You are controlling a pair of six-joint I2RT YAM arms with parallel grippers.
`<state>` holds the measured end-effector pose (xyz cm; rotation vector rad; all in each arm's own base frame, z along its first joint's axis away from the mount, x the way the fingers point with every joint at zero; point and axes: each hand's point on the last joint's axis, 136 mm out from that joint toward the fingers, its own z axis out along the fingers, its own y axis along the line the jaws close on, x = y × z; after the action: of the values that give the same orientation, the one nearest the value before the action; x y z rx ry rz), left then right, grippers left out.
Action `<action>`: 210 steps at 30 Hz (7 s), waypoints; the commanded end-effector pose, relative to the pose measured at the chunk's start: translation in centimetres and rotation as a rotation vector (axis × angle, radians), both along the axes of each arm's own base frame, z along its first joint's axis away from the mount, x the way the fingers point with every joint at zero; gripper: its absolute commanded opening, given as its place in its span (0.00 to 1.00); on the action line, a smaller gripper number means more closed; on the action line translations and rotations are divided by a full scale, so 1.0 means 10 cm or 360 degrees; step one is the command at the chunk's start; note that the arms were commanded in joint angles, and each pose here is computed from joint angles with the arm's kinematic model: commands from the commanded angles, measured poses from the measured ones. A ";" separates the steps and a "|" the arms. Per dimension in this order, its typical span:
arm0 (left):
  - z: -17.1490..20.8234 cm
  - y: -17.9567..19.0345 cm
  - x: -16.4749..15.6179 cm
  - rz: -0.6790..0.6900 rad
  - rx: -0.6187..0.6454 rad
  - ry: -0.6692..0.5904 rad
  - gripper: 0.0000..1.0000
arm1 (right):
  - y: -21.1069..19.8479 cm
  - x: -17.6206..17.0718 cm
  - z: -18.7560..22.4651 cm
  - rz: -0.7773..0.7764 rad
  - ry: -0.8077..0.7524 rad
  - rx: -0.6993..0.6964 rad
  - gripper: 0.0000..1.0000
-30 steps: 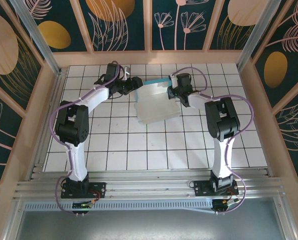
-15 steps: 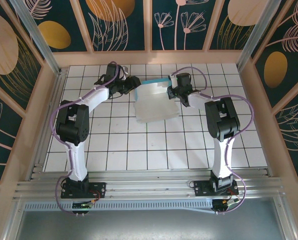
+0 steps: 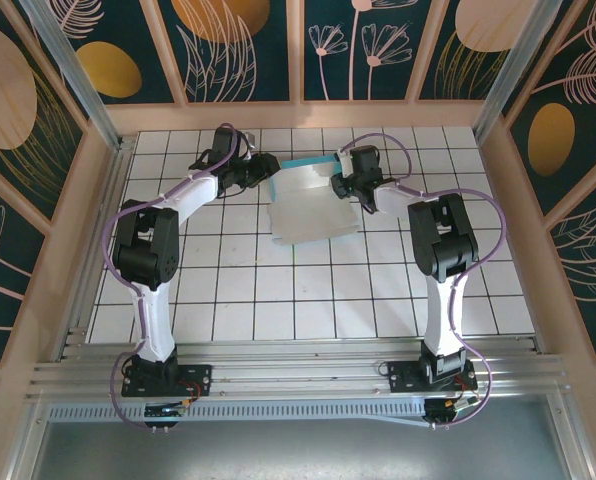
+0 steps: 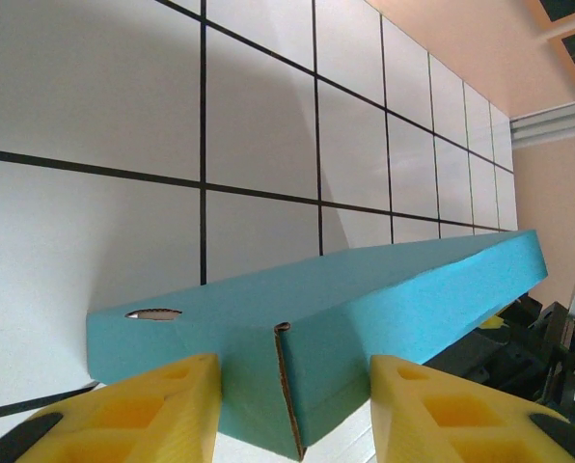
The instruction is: Fold the paper box
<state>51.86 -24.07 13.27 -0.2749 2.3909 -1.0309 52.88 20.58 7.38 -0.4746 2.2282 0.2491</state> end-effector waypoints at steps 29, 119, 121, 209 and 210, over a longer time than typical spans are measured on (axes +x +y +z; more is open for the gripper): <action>-0.05 -0.06 -0.04 -0.0054 0.0025 0.0029 0.42 | -0.23 -0.09 0.31 0.0340 0.0079 0.0222 0.31; -0.05 -0.12 -0.08 -0.0161 -0.0032 0.0027 0.41 | 0.27 1.00 0.10 0.0286 -0.0247 -0.0090 0.36; -0.06 -0.13 -0.08 -0.0161 -0.0038 0.0031 0.41 | 0.25 1.02 0.11 0.0311 -0.0255 -0.0104 0.36; -0.04 -0.20 0.00 -0.0199 -0.0059 0.0028 0.39 | 0.67 1.08 0.37 0.1391 -0.1180 -0.0055 0.36; -0.03 -0.20 0.01 -0.0198 -0.0060 0.0024 0.39 | 0.68 1.10 0.37 0.1343 -0.1193 -0.0098 0.37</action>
<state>51.65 -25.71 12.53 -0.1680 2.4380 -1.1131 63.62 26.03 10.29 -1.3172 1.2471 0.4072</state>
